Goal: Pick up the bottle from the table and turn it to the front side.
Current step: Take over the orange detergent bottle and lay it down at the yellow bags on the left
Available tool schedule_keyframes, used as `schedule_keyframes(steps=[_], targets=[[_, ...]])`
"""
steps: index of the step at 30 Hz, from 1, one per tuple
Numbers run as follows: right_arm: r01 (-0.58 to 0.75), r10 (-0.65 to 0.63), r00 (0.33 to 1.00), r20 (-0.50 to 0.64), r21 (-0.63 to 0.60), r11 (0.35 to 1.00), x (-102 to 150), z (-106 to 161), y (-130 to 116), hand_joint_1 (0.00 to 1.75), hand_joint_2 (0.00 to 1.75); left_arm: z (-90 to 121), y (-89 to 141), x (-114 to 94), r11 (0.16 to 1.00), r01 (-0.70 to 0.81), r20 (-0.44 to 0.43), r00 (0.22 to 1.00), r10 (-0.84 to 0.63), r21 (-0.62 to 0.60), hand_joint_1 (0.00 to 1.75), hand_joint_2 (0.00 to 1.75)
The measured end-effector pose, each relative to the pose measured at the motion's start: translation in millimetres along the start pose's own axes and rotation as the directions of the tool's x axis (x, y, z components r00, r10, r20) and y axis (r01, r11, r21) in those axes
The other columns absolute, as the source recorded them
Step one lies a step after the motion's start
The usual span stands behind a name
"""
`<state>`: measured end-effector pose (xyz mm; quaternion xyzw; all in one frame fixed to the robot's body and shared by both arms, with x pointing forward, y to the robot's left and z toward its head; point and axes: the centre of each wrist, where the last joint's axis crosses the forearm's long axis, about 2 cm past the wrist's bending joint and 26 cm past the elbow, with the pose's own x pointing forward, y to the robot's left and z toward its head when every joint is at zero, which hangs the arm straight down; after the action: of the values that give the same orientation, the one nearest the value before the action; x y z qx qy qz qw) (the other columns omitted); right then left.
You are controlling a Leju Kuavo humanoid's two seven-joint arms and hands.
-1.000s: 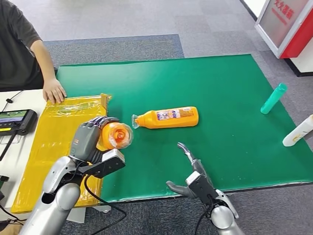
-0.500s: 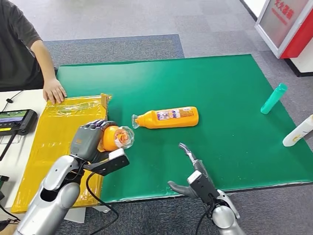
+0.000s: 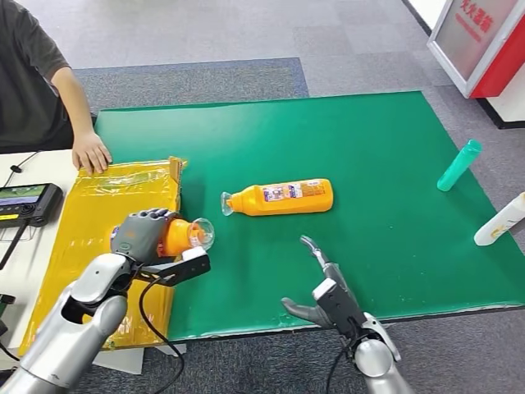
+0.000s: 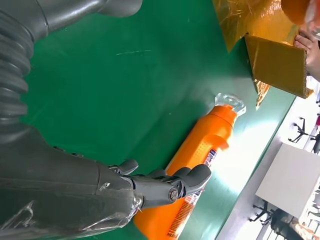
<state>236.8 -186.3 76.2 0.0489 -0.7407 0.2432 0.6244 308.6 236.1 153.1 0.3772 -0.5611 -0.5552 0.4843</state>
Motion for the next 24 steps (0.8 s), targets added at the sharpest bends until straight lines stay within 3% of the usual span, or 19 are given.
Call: schedule_keyframes(steps=[8,15,16,20,22,24], targets=[[0.005,-0.005,1.000,-0.007,0.002,1.000,-1,-5,-1,0.00,1.75,-7,-3,-42,0.983,0.138,-0.051,0.988,-0.145,-0.118,1.75,1.75],[0.010,-0.010,1.000,-0.017,0.005,1.000,-4,-5,0,0.00,1.75,-6,-6,-57,0.973,0.169,-0.063,0.982,-0.180,-0.158,1.68,1.75],[0.011,-0.011,1.000,-0.018,0.005,1.000,-4,-5,0,0.00,1.75,-5,-6,-58,0.971,0.171,-0.061,0.981,-0.183,-0.166,1.52,1.75],[0.018,-0.018,1.000,-0.018,0.006,1.000,-4,-4,0,0.00,1.75,-4,-9,-61,0.965,0.178,-0.039,0.981,-0.189,-0.194,0.37,1.75],[0.021,-0.021,1.000,-0.019,0.009,1.000,-5,-4,1,0.00,1.75,-3,-11,-62,0.962,0.180,-0.031,0.981,-0.190,-0.204,0.09,1.75],[0.023,-0.023,1.000,-0.019,0.011,1.000,-5,-4,1,0.00,1.75,-3,-13,-62,0.960,0.182,-0.026,0.981,-0.191,-0.213,0.00,1.75]])
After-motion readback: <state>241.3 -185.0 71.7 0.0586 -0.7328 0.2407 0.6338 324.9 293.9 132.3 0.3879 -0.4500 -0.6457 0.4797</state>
